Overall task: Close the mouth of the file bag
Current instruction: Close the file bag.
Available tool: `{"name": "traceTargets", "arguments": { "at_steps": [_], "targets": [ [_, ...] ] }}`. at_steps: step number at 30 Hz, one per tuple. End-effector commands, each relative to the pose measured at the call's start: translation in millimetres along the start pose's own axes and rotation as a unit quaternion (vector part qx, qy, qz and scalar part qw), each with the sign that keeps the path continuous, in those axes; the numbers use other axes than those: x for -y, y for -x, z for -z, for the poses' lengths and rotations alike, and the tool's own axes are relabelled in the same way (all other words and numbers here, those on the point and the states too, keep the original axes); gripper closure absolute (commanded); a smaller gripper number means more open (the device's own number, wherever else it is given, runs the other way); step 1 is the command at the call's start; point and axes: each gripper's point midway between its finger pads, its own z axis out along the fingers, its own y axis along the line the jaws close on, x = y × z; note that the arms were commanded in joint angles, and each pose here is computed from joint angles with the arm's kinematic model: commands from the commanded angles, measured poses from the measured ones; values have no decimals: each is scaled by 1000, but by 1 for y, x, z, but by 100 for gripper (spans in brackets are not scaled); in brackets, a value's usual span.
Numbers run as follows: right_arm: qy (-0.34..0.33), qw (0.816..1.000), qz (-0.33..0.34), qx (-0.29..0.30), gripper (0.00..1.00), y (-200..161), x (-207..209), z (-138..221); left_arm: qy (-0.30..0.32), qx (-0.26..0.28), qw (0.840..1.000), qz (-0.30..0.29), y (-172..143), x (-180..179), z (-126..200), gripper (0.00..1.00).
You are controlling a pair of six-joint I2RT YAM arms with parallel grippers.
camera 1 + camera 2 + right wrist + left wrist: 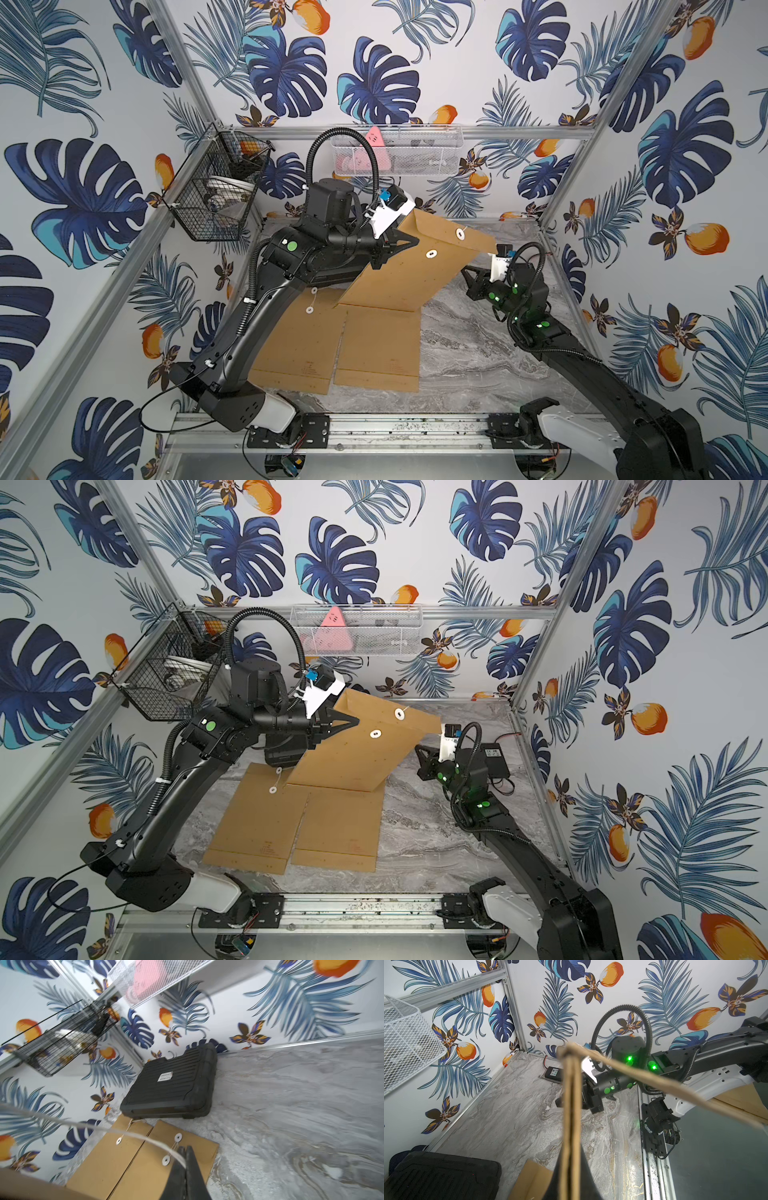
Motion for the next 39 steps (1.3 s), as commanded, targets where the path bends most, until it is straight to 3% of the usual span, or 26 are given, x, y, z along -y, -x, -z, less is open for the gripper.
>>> {"name": "traceTargets", "arguments": {
  "at_steps": [1, 7, 19, 25, 31, 35, 39],
  "targets": [
    [-89, 996, -25, 10, 100, 18, 30, 13, 1, -4, 1000, -6, -7, 1, -1, 100],
    [-186, 981, -20, 45, 100, 67, 55, 45, 16, -35, 999, 0, -30, -3, -2, 100],
    [-157, 983, 2, 97, 100, 132, 12, 83, 49, -74, 996, 16, -53, -24, -11, 100],
    [-132, 987, -2, 95, 100, 132, -2, 95, 57, -73, 995, 26, -52, -33, -14, 100],
    [-80, 992, -16, 94, 100, 130, -22, 102, 104, -72, 991, 51, -51, -61, -14, 100],
    [-45, 996, -32, 69, 100, 118, -32, 100, 145, -34, 985, 83, -39, -86, -7, 100],
    [5, 997, -61, 49, 100, 101, -44, 94, 141, 11, 985, 96, -27, -89, -8, 100]
  ]
}}
